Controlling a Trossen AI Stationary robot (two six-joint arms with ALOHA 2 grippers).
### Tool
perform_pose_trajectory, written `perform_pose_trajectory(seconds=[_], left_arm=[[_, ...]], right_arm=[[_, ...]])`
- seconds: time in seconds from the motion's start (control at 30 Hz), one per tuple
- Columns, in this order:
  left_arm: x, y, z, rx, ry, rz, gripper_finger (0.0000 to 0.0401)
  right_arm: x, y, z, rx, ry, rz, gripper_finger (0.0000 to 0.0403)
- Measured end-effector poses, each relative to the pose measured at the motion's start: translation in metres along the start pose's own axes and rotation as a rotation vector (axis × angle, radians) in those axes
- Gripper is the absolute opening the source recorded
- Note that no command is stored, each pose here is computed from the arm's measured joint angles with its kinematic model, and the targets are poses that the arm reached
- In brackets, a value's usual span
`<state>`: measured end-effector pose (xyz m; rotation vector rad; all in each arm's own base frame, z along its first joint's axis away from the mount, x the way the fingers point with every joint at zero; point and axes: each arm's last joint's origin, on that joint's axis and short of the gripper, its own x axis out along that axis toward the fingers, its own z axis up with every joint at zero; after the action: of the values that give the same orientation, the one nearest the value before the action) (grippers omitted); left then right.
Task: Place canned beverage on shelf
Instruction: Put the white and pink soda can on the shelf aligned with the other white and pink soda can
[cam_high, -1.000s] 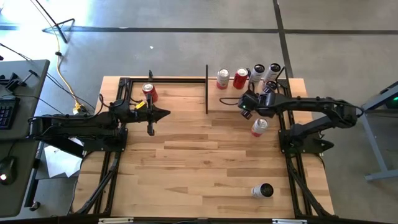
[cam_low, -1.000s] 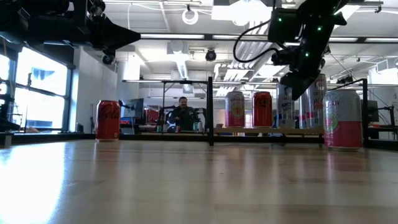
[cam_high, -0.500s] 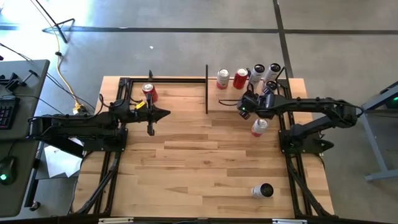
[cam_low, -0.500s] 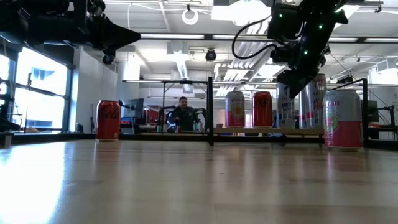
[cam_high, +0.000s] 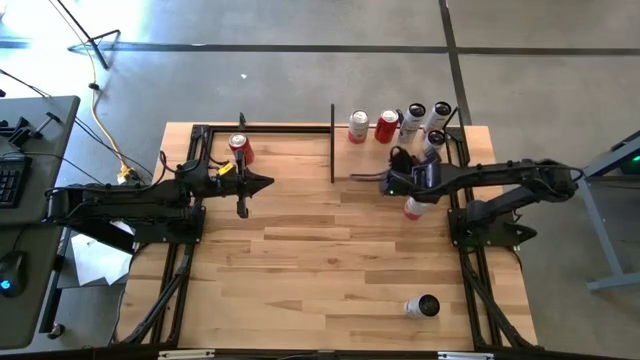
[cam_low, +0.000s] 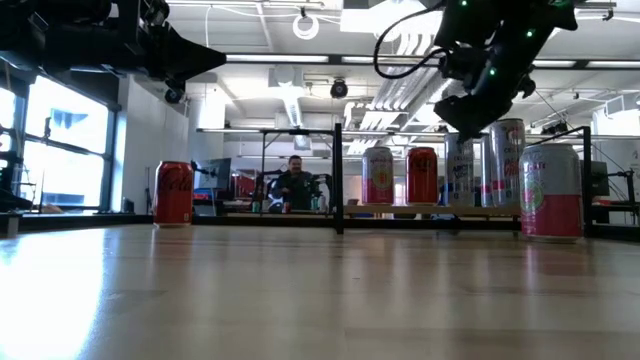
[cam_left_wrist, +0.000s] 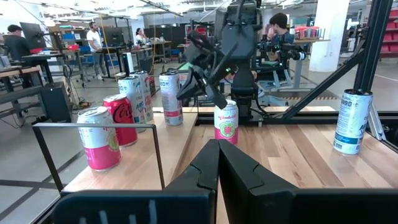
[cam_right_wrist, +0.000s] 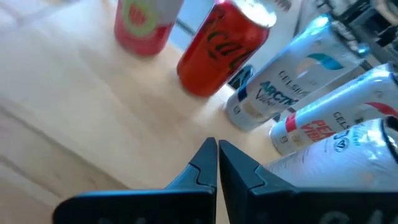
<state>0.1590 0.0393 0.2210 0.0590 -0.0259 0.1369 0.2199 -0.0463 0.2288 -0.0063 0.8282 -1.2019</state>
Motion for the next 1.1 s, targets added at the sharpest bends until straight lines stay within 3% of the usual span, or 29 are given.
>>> perform_pose_trajectory(seconds=[0.27,0.47,0.83,1.1], left_arm=[[0.0,0.0,0.0,0.0,-0.001,0.0,0.0],[0.0,0.0,0.0,0.0,-0.004,-0.008,0.0],[0.0,0.0,0.001,0.001,-0.007,-0.007,0.0],[0.0,0.0,0.001,0.001,-0.008,-0.007,0.0]], right_arm=[[0.009,0.013,-0.036,0.112,-0.072,0.039,0.0],[0.012,0.004,-0.054,0.186,-0.104,0.061,0.0],[0.009,-0.032,-0.059,0.274,-0.169,0.024,0.0],[0.023,-0.041,-0.067,0.283,-0.13,-0.022,0.0]])
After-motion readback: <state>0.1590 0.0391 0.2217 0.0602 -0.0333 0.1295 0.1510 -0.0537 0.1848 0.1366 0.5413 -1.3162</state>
